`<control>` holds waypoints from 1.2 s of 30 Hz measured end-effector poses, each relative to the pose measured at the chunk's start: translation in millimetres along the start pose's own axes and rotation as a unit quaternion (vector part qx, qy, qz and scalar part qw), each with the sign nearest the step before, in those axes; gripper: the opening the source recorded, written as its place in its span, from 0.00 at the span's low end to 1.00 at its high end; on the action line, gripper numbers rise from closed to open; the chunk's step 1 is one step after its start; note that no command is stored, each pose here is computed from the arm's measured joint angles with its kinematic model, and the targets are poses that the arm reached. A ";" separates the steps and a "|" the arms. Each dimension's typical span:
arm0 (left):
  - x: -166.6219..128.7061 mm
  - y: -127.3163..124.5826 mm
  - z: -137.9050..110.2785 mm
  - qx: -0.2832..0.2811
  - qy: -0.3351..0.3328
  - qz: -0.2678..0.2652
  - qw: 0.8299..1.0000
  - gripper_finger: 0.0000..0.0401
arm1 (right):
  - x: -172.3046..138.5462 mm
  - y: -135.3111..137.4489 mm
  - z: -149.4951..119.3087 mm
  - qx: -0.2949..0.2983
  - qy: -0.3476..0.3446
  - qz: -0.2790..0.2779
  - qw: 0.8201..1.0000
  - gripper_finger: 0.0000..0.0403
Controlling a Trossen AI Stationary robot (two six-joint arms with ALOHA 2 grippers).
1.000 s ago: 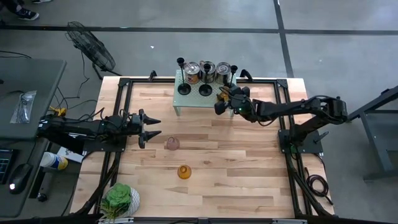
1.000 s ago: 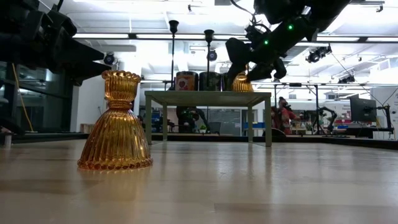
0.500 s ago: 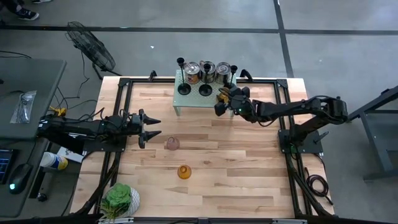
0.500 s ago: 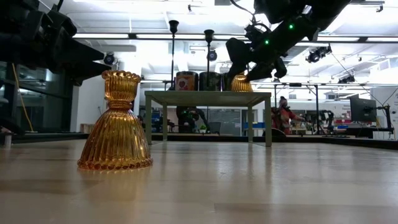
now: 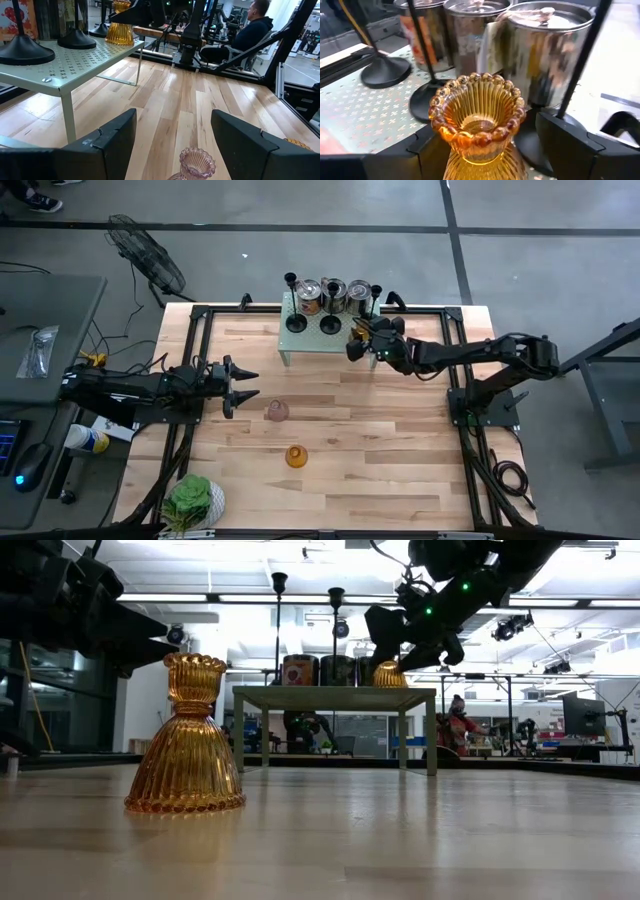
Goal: Pick & Place candle stick holders
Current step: Put the right yellow candle holder on the shelf
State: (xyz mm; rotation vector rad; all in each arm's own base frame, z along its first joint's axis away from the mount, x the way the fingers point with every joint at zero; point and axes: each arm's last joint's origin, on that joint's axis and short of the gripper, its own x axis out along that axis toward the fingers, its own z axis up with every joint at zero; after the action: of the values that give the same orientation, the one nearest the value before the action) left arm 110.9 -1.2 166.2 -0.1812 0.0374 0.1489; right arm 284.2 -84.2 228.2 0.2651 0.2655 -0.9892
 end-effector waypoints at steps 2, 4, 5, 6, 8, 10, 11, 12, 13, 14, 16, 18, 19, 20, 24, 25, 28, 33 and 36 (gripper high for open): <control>0.0 0.0 0.1 0.000 0.000 0.000 1.000 0.63 | 0.1 -0.6 0.3 0.000 -0.004 -0.009 1.000 0.67; 0.0 0.0 0.1 0.000 0.000 0.000 1.000 0.63 | 0.1 -0.7 0.4 0.000 -0.005 -0.011 1.000 0.67; 0.0 0.0 0.0 0.000 0.000 0.000 1.000 0.63 | 0.1 -0.7 0.3 0.000 -0.005 -0.011 1.000 0.67; 0.0 0.0 0.0 0.000 0.000 0.000 1.000 0.63 | -0.4 -0.2 0.1 0.000 -0.005 -0.010 1.000 0.67; 0.0 0.0 0.0 0.000 0.000 0.000 1.000 0.63 | -1.6 1.3 -0.5 -0.002 -0.005 -0.007 1.000 0.67; 0.0 -0.1 0.2 0.000 0.000 0.000 1.000 0.63 | -2.0 1.8 -0.6 -0.002 -0.005 -0.006 1.000 0.67; 0.0 0.0 0.1 0.000 0.000 0.000 1.000 0.63 | -2.1 1.9 -0.7 -0.002 -0.004 -0.006 1.000 0.67; 0.0 0.0 0.0 0.000 0.000 0.000 1.000 0.63 | -2.1 2.0 -0.7 -0.002 -0.004 -0.005 1.000 0.67; 0.0 0.0 0.1 0.000 0.000 0.000 1.000 0.63 | -2.1 2.0 -0.7 -0.002 -0.004 -0.005 1.000 0.67; 0.0 0.0 0.0 0.000 0.000 0.000 1.000 0.63 | -2.1 2.0 -0.7 -0.002 -0.004 -0.005 1.000 0.67; 0.0 0.0 0.0 0.000 0.000 0.000 1.000 0.63 | -2.5 2.4 -0.9 -0.002 -0.005 -0.005 1.000 0.67; 0.0 0.0 0.1 0.000 0.000 0.000 1.000 0.63 | -3.4 3.4 -1.3 -0.003 -0.005 -0.004 1.000 0.67; 0.0 0.0 0.0 0.000 0.000 0.000 1.000 0.63 | -4.2 4.3 -1.6 -0.004 -0.005 -0.003 1.000 0.67; 0.0 0.0 0.0 0.000 0.000 0.000 1.000 0.63 | -5.1 5.3 -2.0 -0.005 -0.005 0.000 1.000 0.67; 0.0 0.0 0.0 0.000 0.000 0.000 1.000 0.63 | -8.3 8.8 -3.4 -0.008 -0.004 0.008 1.000 0.67; 0.0 0.0 0.0 0.000 0.000 0.000 1.000 0.63 | -8.8 9.3 -3.8 -0.009 -0.003 0.009 1.000 0.67; 0.0 0.0 0.1 0.000 0.000 0.000 1.000 0.63 | -9.1 9.0 -4.9 -0.013 0.001 0.007 1.000 0.67; 0.0 0.0 0.0 0.000 0.000 0.000 1.000 0.63 | -13.5 3.6 -6.1 -0.015 0.002 0.005 1.000 0.67; 0.0 0.0 0.1 0.000 0.000 0.000 1.000 0.63 | -15.5 0.9 -7.8 -0.017 0.005 0.005 1.000 0.67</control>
State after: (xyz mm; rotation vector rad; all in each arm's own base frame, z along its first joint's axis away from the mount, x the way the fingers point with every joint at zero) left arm 110.8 -1.2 166.3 -0.1811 0.0367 0.1489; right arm 276.0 -69.0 226.2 0.2394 0.2903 -0.9732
